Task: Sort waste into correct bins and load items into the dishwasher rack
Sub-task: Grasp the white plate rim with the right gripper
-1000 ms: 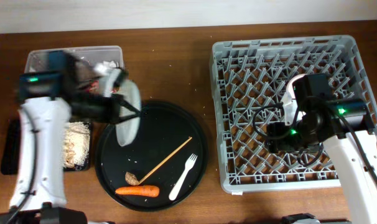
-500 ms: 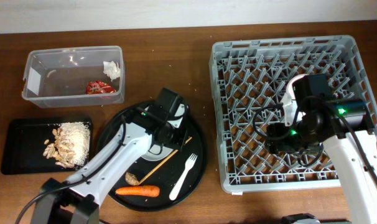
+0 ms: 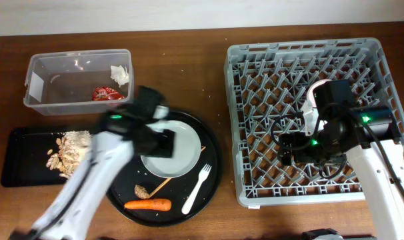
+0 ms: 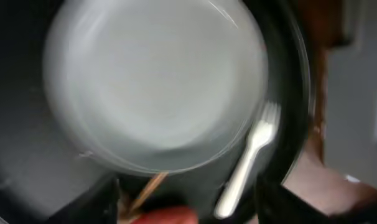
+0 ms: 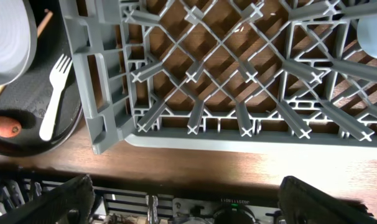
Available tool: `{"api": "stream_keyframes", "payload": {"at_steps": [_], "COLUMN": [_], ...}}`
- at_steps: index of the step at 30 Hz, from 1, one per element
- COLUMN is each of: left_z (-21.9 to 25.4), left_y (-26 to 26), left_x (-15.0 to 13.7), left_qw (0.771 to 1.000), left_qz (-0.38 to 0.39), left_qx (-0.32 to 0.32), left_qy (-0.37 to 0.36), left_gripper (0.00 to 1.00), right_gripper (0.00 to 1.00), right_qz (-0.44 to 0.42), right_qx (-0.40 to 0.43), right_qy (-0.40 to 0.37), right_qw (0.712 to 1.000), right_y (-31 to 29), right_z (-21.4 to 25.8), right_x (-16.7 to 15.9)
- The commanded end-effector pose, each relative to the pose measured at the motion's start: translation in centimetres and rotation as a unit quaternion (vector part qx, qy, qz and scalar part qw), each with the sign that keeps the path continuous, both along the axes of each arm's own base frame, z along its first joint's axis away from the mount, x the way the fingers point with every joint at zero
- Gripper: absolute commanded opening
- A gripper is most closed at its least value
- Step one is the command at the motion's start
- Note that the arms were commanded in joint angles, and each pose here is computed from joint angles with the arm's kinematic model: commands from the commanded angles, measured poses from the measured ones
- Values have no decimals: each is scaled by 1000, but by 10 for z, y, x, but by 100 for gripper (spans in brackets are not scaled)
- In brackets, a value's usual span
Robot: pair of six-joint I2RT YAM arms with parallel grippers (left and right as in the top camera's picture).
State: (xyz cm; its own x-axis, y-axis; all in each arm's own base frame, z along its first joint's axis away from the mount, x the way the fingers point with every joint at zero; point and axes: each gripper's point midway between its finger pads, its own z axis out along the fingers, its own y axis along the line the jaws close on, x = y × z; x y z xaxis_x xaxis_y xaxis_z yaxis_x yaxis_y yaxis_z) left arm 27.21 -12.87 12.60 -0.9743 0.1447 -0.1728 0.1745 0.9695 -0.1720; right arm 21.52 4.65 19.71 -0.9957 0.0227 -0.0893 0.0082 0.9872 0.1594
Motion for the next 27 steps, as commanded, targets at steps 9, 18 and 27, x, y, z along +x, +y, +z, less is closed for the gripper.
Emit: {"api": "stream_keyframes", "payload": {"at_steps": [9,18,27], "left_z": [36,36,36], "left_y": [187,189,189], "left_x": [-26,-26,-26], "left_qw": [940,939,939], "left_qz": [339,343,343], "left_qx": [-5,-5,-3], "left_qy": [19,17,18], "left_gripper": [95,95,95], "right_gripper": [82,79,51], "right_qz": [145,199,108], "right_qx": [73,10,-8], "right_qy": [-78,-54,10], "right_qw": [984,979,994], "right_y": [139,225,242], "right_z": [3,-76,-166], "right_x": [15,78,96]}}
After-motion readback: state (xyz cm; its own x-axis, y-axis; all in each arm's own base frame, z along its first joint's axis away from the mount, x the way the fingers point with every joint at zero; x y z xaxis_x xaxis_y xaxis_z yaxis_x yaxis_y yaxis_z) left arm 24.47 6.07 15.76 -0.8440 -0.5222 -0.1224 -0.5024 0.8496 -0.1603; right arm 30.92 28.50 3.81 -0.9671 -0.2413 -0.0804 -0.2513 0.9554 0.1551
